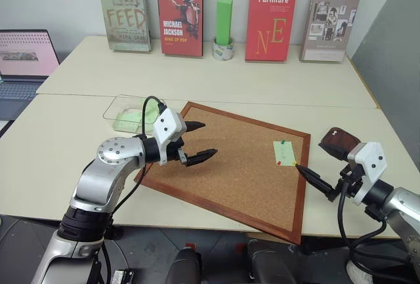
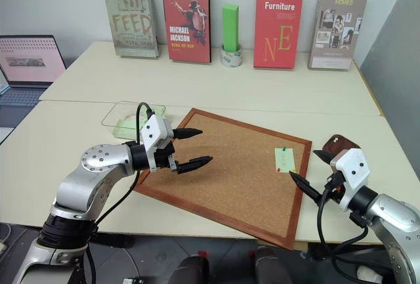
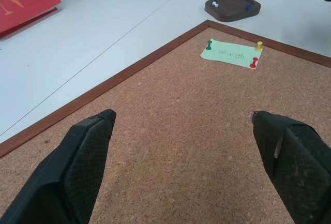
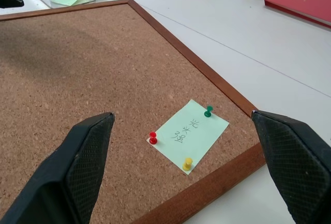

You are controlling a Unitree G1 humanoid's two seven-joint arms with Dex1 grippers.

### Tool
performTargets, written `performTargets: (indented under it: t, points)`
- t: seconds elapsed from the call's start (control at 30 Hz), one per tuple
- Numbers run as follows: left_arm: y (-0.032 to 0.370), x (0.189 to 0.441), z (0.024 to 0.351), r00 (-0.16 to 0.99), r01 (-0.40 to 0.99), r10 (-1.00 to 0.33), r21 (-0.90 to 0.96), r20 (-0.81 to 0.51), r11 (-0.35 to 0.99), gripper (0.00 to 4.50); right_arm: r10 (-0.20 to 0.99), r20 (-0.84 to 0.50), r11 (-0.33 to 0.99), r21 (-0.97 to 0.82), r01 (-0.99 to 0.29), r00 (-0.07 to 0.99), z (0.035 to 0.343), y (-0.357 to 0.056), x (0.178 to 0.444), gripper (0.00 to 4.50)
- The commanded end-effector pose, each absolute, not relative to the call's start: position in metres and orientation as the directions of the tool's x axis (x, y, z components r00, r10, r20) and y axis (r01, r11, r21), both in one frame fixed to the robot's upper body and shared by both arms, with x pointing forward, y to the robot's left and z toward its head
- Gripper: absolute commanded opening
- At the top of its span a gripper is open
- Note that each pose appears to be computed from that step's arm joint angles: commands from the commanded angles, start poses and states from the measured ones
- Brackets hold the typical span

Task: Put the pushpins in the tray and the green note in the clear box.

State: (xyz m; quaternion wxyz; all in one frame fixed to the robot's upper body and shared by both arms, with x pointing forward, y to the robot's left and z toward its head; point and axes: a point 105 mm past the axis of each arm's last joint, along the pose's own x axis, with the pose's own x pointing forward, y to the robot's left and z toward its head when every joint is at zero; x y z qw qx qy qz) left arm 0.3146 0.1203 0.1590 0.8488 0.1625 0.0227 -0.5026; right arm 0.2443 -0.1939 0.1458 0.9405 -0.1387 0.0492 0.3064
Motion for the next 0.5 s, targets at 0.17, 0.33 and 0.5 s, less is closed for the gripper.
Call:
performTargets:
  t: [0.17, 0.33, 0.5]
  points:
    - [0.1175, 0.3076, 0.1745, 0.47, 0.868, -0.871, 0.256, -0.146, 0.426, 4.47, 0.568, -0.155, 0.762, -0.273, -0.588, 0.808, 0.1547, -0.1923, 0.2426, 4.5]
    - [0.118, 0.3085, 0.1754, 0.474, 0.869, -0.867, 0.238, -0.155, 0.433, 4.47, 0.57, -0.157, 0.76, -0.272, -0.591, 0.806, 0.1526, -0.192, 0.2434, 4.5]
    - [0.1186, 0.3129, 0.1739, 0.49, 0.863, -0.854, 0.233, -0.175, 0.448, 4.47, 0.572, -0.158, 0.759, -0.27, -0.592, 0.805, 0.1509, -0.1909, 0.2433, 4.5]
